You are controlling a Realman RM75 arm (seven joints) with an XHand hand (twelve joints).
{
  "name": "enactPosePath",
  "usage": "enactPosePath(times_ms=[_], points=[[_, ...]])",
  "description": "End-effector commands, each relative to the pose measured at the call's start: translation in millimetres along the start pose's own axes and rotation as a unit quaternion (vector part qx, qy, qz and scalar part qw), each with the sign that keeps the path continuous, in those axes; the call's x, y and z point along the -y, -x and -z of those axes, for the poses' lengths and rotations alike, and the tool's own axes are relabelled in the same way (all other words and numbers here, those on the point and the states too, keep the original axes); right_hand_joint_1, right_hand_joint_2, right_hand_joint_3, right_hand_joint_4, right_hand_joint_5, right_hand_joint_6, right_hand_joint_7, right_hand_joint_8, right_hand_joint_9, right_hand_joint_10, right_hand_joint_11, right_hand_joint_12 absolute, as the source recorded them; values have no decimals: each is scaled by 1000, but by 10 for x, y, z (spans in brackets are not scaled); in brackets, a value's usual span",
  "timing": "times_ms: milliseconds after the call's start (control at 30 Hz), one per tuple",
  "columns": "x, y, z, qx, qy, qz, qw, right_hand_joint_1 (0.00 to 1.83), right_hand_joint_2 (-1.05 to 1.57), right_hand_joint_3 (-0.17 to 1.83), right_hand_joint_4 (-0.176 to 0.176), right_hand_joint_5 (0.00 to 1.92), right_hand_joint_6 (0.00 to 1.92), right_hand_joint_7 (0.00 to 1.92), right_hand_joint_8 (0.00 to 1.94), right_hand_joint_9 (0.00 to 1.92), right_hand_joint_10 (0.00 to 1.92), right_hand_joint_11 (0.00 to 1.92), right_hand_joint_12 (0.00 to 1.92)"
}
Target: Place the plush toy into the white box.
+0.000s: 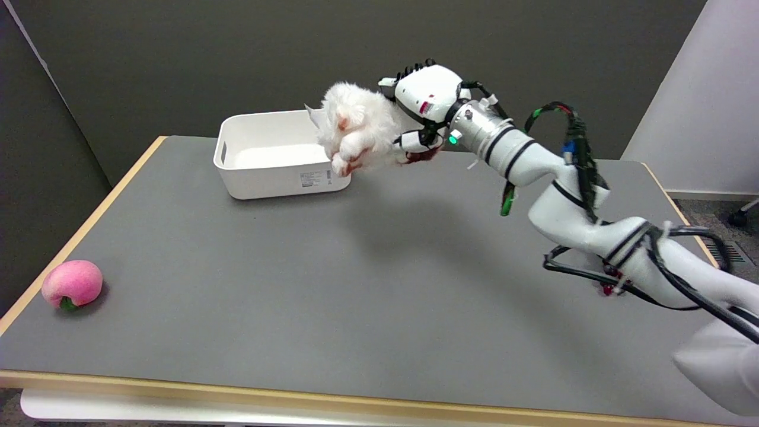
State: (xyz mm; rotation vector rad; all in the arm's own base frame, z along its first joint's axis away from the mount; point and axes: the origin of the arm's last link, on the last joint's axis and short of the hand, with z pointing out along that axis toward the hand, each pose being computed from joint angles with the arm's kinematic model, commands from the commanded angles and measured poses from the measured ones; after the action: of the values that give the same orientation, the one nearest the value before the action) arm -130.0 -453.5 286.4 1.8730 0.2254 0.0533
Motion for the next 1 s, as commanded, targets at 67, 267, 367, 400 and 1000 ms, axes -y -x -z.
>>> enactPosePath(times_ms=[67, 267, 367, 400, 1000], points=[[526, 481, -977, 69, -6, -137, 988, 1199, 1174, 183, -176, 543, 1509, 882, 1354, 791, 1279, 647, 1581], [772, 622, -1090, 92, -18, -150, 984, 1199, 1120, 291, -172, 551, 1528, 886, 1344, 790, 1326, 666, 1624], [910, 640, -1154, 100, -24, -153, 983, 1190, 1177, 185, -158, 546, 1530, 870, 1351, 826, 1240, 713, 1541], [957, 629, -1180, 101, -26, -156, 982, 1189, 1177, 185, -157, 545, 1532, 869, 1352, 827, 1240, 715, 1543], [904, -113, -1411, 8, -26, -122, 992, 1187, 1182, 182, -156, 541, 1536, 865, 1359, 821, 1240, 707, 1563]])
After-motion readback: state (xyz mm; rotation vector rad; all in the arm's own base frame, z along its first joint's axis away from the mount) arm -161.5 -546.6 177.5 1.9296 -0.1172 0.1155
